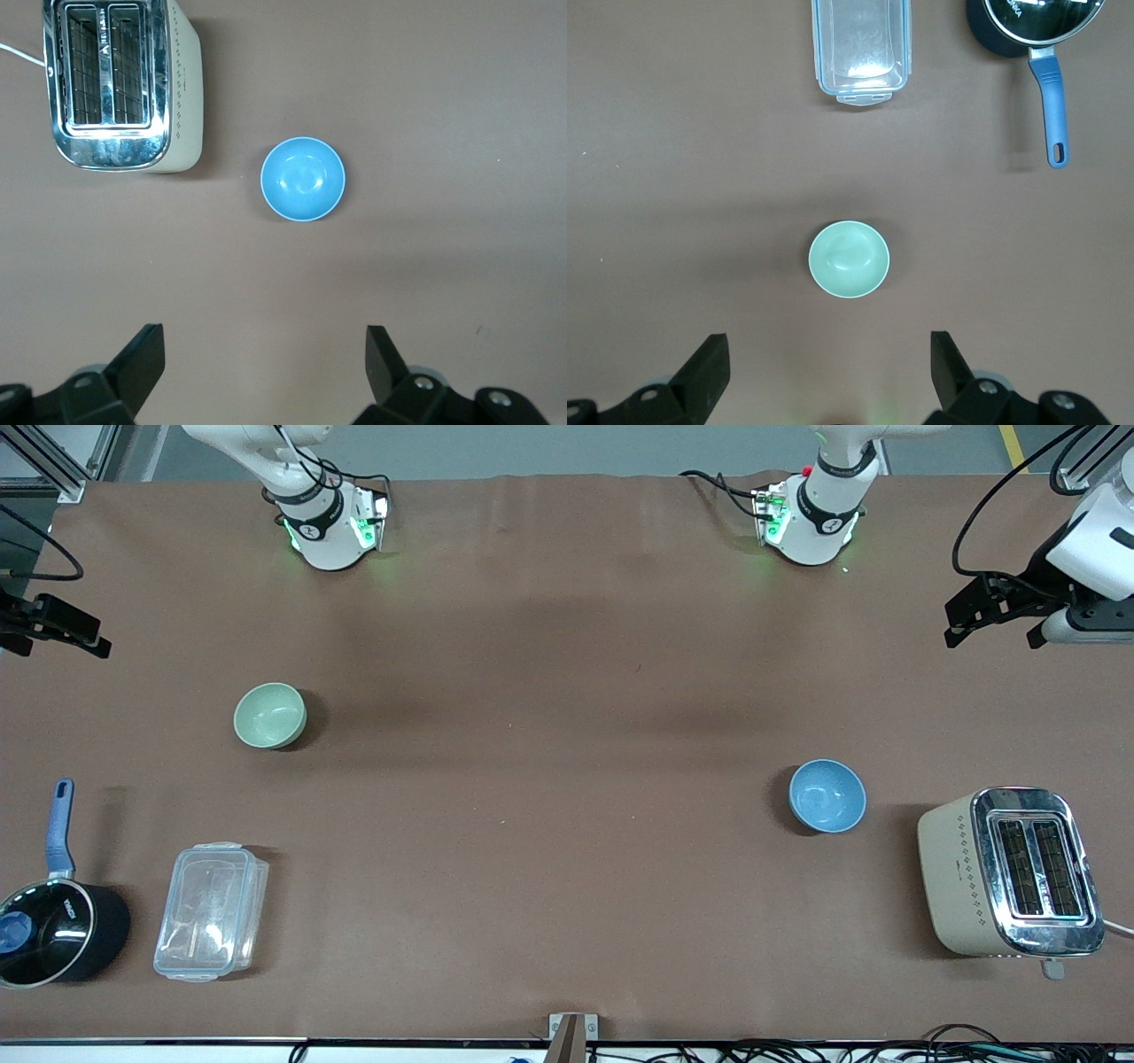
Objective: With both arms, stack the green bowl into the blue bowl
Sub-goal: 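Reach the right gripper to the green bowl while the left gripper reaches the blue bowl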
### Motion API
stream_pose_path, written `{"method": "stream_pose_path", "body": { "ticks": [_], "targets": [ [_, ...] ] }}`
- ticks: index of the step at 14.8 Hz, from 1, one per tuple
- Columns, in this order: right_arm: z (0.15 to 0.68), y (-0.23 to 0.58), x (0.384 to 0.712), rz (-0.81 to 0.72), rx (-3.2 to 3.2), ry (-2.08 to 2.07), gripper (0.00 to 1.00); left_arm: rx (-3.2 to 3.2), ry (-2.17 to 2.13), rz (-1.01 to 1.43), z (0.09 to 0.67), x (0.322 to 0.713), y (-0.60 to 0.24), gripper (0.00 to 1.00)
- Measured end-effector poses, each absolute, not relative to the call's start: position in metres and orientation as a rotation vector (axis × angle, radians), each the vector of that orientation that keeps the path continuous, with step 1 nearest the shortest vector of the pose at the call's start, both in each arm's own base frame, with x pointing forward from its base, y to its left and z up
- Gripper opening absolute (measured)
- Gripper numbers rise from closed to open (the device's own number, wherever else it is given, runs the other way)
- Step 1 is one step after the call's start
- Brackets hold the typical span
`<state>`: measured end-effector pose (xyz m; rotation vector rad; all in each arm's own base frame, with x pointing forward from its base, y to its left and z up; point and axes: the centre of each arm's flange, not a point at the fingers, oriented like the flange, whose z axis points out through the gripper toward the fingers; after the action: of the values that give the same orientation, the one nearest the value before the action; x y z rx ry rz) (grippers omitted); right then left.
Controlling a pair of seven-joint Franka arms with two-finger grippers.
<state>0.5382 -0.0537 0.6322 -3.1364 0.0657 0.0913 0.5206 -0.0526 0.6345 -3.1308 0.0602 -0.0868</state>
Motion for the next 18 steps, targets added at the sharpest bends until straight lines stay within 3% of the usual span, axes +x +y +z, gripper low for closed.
{"method": "stream_pose_path", "body": {
  "ticks": [7,13,18],
  "targets": [
    [0.632,-0.054,0.538,0.093,-3.136,0.067,1.00,-3.132,0.023,0.017,0.598,0.543,-0.040,1.00],
    [0.605,-0.064,0.541,0.124,-3.130,0.093,0.99,-3.139,0.008,0.179,0.435,0.615,-0.036,1.00],
    [0.517,-0.088,0.539,0.215,-3.114,0.141,0.99,-3.149,0.004,0.122,0.328,0.609,-0.035,1.00]
  ]
}}
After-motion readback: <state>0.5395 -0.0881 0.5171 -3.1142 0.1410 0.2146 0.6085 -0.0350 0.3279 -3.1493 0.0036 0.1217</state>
